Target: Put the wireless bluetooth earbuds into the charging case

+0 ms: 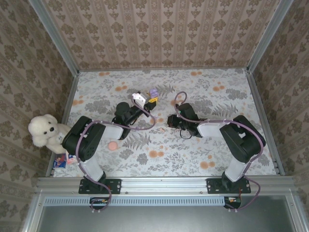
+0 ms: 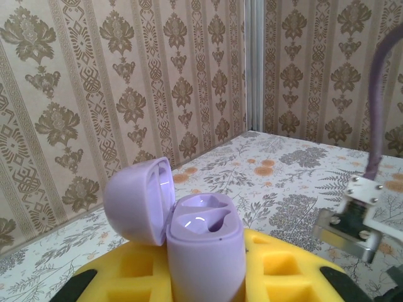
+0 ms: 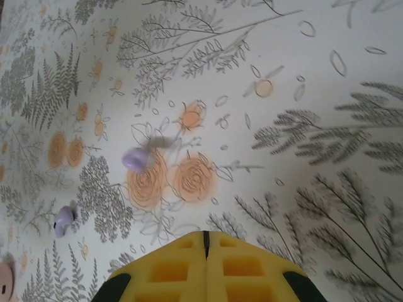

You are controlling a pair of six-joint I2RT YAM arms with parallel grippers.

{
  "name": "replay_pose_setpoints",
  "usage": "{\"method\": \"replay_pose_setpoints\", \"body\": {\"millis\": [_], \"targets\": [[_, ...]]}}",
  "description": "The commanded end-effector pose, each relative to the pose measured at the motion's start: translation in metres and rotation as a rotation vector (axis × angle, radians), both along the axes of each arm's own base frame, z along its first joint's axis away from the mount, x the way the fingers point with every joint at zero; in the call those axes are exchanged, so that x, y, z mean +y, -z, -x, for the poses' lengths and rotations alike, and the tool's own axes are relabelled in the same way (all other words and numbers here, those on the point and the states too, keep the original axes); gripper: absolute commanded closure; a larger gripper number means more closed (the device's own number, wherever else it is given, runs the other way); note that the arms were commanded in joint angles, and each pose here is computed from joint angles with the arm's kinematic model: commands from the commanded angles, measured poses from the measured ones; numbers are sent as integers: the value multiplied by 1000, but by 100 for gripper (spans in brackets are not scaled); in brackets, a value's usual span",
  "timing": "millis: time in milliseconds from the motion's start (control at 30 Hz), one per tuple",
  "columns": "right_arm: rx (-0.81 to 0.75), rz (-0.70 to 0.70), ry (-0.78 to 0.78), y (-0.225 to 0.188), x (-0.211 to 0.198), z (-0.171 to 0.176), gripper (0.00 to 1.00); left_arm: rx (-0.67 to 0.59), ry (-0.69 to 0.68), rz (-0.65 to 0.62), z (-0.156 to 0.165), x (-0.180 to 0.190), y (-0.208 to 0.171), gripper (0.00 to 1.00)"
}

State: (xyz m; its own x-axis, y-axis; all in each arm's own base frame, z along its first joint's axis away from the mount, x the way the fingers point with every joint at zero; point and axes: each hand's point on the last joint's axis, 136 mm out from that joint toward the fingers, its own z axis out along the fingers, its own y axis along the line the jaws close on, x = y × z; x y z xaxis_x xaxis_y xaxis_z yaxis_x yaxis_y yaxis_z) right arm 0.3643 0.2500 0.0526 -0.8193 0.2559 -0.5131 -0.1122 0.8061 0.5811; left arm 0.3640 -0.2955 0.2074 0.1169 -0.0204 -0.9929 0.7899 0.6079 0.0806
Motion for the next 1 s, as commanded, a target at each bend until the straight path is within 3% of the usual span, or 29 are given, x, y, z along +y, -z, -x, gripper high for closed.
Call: {"method": "replay_pose_setpoints", "body": {"millis": [0, 300, 400, 633, 800, 967], "targets": [[-22, -45, -21, -9, 15, -14, 99, -57, -17, 26, 2, 7, -20, 100], [-10, -31, -38, -14, 26, -28, 94, -57, -93, 54, -8, 22, -29, 100], [-13, -17, -48, -23, 29, -32, 85, -40, -180, 90, -21, 39, -35, 100], [-9, 45, -102, -36, 51, -38, 47, 24, -426, 189, -56, 98, -39, 100], [0, 135, -170, -34, 75, -36, 35, 47, -530, 239, -65, 130, -42, 100], [31, 197, -227, -17, 94, -39, 31, 77, -647, 244, -70, 158, -44, 100]]}}
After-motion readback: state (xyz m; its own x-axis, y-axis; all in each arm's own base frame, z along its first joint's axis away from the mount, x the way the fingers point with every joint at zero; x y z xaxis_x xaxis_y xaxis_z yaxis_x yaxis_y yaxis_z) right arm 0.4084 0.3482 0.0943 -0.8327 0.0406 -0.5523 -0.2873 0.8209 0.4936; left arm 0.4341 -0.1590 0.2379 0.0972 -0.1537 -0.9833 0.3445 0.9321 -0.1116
